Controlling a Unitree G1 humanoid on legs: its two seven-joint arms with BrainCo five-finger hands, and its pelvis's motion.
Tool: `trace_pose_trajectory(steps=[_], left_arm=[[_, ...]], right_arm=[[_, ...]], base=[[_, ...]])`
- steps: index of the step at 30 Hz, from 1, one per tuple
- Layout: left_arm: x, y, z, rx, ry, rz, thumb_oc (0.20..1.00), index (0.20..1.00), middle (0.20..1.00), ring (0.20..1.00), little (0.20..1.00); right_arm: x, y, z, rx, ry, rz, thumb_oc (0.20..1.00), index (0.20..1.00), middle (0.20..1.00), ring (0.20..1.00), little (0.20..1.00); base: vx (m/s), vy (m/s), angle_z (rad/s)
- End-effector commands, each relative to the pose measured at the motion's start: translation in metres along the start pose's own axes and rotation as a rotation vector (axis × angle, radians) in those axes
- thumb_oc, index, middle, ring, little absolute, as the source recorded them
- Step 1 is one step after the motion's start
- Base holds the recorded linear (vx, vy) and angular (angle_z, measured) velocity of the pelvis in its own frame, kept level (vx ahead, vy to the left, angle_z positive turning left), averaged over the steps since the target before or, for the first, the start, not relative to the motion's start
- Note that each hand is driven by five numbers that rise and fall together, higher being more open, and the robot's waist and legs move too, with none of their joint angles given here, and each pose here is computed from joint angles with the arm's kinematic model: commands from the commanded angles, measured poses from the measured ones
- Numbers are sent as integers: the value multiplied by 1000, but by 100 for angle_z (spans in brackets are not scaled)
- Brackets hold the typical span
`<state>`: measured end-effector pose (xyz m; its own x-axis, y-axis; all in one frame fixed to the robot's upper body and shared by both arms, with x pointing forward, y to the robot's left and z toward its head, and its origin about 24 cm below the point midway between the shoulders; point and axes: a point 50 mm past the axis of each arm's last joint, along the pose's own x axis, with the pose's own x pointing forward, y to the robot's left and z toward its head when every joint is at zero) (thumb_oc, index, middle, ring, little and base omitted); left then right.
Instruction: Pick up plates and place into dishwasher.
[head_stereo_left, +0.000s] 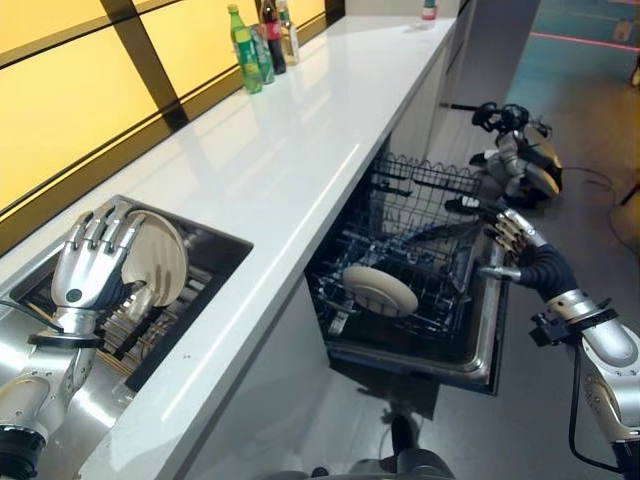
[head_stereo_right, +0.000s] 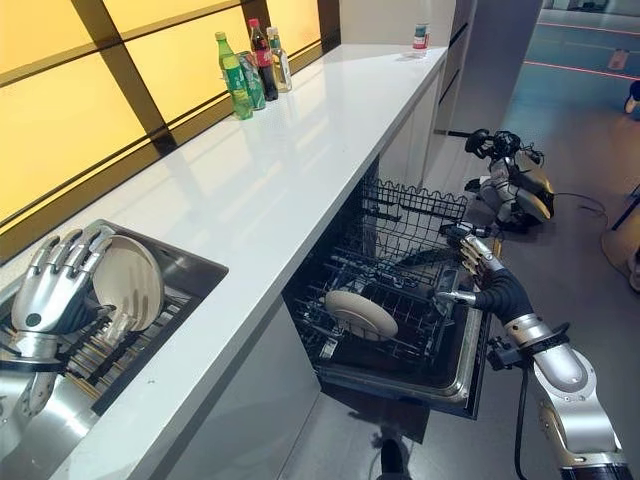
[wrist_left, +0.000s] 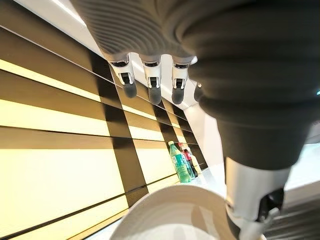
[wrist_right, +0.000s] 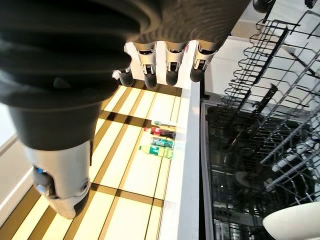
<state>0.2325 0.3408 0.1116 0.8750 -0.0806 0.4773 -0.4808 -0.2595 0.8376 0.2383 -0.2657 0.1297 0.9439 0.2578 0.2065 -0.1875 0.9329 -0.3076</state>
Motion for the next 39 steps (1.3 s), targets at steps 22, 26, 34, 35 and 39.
trace_pose_trajectory(steps=[22,26,34,35,39], left_arm=[[141,138,-58,308,234,604,1000,1000,1000,1000,1000],[142,146,-59,335,294,689,1000,1000,1000,1000,1000],[146,140,-55,405,339,649,1000,1000,1000,1000,1000],[146,138,-55,409,348,639,1000,1000,1000,1000,1000],[141,128,-59,416,367,596,1000,1000,1000,1000,1000]], right_arm=[[70,25,79,-1,-460,-79,1000,1000,1000,1000,1000],[72,21,89,-25,-483,-77,1000,1000,1000,1000,1000],[76,16,100,-95,-485,-56,1000,1000,1000,1000,1000],[76,15,100,-102,-484,-55,1000,1000,1000,1000,1000],[75,13,100,-118,-484,-52,1000,1000,1000,1000,1000]], base=[[-198,-75,-3],[-54,64,2],[-11,113,-1],[-2,79,-2],[-6,64,-5]])
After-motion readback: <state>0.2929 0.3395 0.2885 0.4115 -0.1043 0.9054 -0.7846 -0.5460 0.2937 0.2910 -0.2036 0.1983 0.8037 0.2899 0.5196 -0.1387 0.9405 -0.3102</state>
